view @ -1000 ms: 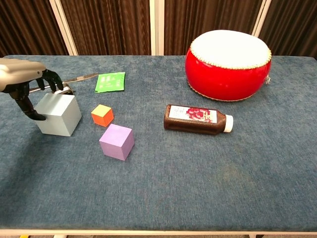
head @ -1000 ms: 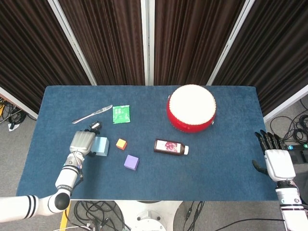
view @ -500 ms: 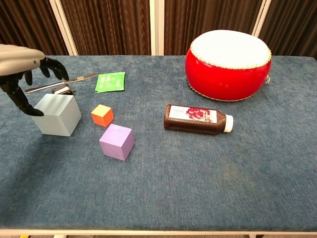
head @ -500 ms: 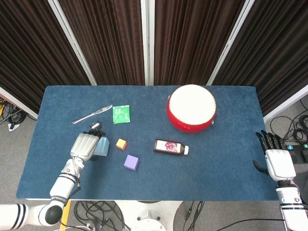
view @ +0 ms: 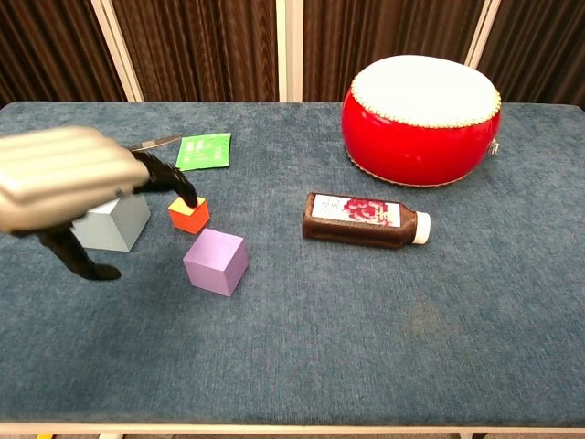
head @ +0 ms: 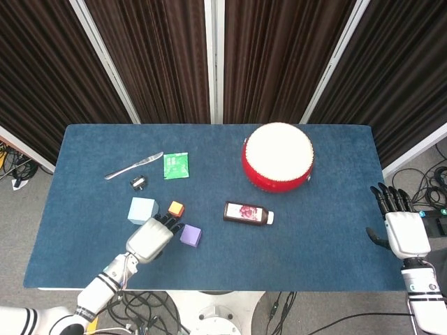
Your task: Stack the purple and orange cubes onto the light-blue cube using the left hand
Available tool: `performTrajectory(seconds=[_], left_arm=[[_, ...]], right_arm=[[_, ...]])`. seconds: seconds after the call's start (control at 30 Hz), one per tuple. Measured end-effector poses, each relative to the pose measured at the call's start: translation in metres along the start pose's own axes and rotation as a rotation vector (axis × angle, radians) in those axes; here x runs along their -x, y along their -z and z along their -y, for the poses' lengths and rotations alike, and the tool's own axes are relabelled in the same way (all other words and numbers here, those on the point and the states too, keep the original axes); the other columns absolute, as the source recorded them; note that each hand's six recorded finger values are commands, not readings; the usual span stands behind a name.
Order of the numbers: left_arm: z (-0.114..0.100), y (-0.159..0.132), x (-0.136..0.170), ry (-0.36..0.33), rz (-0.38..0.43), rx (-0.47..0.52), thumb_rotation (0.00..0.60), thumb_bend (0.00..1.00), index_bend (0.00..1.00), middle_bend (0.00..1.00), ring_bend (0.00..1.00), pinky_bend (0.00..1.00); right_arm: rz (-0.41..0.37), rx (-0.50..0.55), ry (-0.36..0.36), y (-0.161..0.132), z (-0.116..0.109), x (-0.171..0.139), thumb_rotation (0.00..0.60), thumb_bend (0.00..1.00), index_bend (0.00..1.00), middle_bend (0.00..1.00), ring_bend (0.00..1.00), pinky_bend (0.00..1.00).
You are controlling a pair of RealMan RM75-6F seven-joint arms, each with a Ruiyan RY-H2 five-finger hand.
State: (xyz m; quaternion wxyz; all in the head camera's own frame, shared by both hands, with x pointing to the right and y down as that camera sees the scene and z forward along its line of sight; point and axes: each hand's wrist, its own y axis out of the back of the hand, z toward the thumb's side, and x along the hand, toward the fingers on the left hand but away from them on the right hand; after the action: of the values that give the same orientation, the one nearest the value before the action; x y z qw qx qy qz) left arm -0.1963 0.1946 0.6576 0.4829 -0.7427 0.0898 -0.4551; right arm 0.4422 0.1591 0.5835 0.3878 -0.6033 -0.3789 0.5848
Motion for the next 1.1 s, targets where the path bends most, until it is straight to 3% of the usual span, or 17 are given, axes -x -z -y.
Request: performTrajectory(seconds=[0.3,1.1], left_arm=[[0.002,-0.015,-0.033,0.005,0.048,-0.002,0.600,0.20,0.29,0.32,0.24,0.39],[0.016,-0.018,-0.062,0.063,0.053,0.031,0.600,0.21,0.32,0.35,0.24,0.39]], right_arm=[[0.012,-0.001,-0.020,-0.003,0.005,0.004,0.600,0.19,0.00,0.02,0.00,0.01],[0.047,0.008,-0.022,0.013,0.005,0.003,0.600,0.20,0.00,0.02,0.00,0.01]])
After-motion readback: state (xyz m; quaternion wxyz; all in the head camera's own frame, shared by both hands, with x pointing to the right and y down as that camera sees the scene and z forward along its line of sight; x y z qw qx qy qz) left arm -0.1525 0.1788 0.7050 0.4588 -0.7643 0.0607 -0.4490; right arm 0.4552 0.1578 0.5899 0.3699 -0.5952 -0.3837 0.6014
